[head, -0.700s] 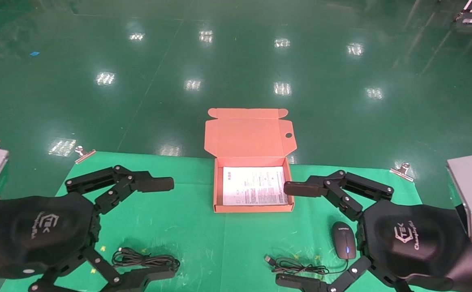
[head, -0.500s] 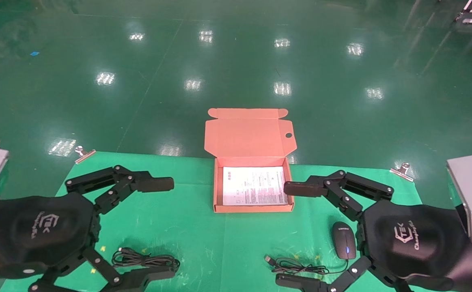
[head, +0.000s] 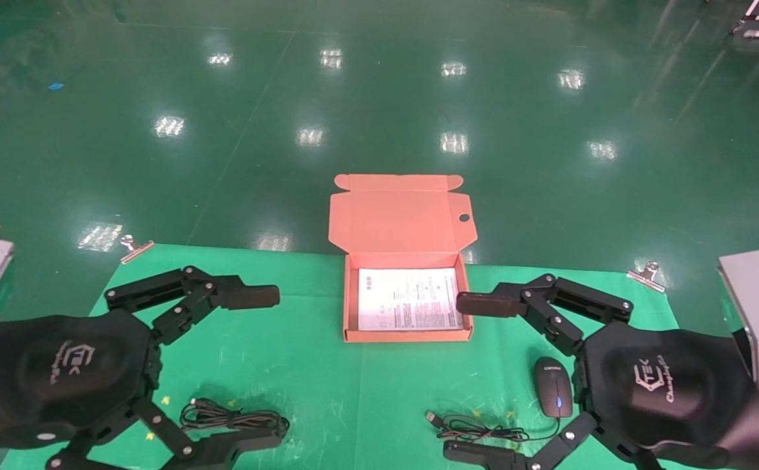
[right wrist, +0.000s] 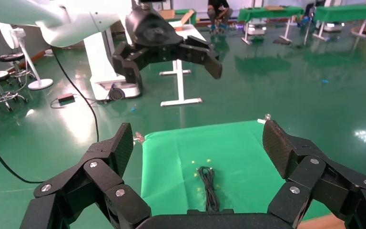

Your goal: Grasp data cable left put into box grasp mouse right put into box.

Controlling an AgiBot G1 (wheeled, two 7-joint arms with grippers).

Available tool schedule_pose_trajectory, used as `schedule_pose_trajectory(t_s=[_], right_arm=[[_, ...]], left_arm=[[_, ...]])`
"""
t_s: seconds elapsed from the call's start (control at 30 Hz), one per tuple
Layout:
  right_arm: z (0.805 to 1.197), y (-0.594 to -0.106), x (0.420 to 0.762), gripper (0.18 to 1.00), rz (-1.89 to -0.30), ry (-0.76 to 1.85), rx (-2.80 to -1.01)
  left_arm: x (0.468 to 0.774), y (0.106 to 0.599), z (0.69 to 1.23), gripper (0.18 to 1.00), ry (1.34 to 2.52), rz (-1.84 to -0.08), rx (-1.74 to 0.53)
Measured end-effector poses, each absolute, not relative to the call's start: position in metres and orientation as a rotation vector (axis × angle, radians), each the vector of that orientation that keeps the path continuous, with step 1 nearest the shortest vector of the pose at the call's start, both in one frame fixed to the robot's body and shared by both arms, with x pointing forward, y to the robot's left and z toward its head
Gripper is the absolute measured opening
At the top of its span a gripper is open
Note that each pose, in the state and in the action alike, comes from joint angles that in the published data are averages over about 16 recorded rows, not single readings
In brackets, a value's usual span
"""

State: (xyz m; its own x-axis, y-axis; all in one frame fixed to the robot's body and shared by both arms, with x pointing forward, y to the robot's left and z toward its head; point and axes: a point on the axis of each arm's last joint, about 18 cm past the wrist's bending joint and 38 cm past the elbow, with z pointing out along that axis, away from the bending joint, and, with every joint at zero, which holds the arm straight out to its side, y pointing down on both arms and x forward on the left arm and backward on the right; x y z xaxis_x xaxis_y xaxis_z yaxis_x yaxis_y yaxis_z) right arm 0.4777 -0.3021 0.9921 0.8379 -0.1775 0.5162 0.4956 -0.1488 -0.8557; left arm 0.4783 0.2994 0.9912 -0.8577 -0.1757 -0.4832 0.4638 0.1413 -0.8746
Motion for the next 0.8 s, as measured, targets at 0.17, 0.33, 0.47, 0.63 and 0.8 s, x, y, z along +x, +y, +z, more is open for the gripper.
schedule_pose_trajectory(t_s=[0.17, 0.33, 0.47, 0.63, 0.8], right_arm=[[0.989, -0.301, 0.482, 1.001, -0.680, -0.314, -1.684], [0.984, -0.299, 0.493, 1.001, -0.811, -0.411, -1.782], [0.980, -0.298, 0.506, 1.001, -0.931, -0.515, -1.873], [0.972, -0.294, 0.527, 1.001, -1.076, -0.671, -1.984], [0.964, -0.288, 0.550, 1.001, -1.191, -0.823, -2.080]], left_arm=[[0.485, 0.298, 0.988, 1.001, 2.007, -1.696, 0.265], [0.498, 0.294, 0.981, 1.001, 2.112, -1.572, 0.239], [0.513, 0.290, 0.973, 1.001, 2.213, -1.433, 0.215], [0.536, 0.284, 0.960, 1.001, 2.338, -1.211, 0.193], [0.560, 0.278, 0.948, 1.001, 2.436, -0.951, 0.194]])
